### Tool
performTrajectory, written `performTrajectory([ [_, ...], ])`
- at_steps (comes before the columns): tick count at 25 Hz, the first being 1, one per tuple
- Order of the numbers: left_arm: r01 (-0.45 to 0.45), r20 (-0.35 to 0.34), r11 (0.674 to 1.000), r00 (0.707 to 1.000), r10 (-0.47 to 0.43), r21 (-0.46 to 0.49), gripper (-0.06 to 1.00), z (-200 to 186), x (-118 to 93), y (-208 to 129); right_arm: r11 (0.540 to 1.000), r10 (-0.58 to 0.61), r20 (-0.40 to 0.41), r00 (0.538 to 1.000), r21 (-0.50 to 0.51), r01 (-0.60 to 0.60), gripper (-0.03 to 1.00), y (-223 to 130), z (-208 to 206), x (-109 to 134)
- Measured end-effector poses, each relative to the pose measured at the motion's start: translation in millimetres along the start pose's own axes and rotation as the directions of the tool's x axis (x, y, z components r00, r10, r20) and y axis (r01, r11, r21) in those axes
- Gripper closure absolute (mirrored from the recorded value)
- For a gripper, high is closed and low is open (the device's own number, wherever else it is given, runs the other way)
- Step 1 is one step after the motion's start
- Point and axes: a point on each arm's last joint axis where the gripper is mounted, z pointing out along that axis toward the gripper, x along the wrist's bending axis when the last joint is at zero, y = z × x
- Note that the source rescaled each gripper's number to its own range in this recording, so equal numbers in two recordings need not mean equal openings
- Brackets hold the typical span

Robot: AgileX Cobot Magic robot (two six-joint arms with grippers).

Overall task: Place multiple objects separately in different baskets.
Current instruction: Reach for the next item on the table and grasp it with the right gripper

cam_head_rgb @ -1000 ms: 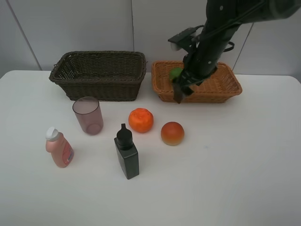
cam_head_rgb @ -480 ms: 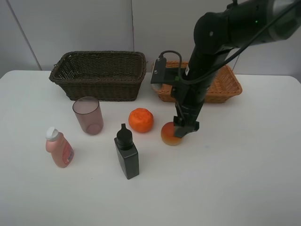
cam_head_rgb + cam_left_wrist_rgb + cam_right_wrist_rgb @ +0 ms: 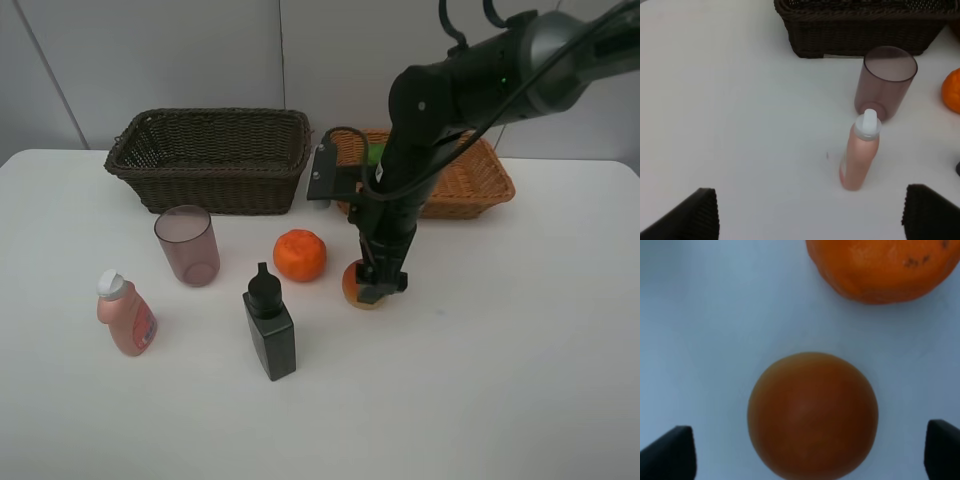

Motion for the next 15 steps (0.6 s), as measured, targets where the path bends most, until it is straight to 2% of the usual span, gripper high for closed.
performTrajectory([
  [15, 0.0, 0.0, 1.0, 1.0, 0.0, 0.0, -0.02, 0, 0, 0, 0.999, -0.004, -0.049, 0.999, 0.044, 0.006, -0.01, -1, 41, 2],
])
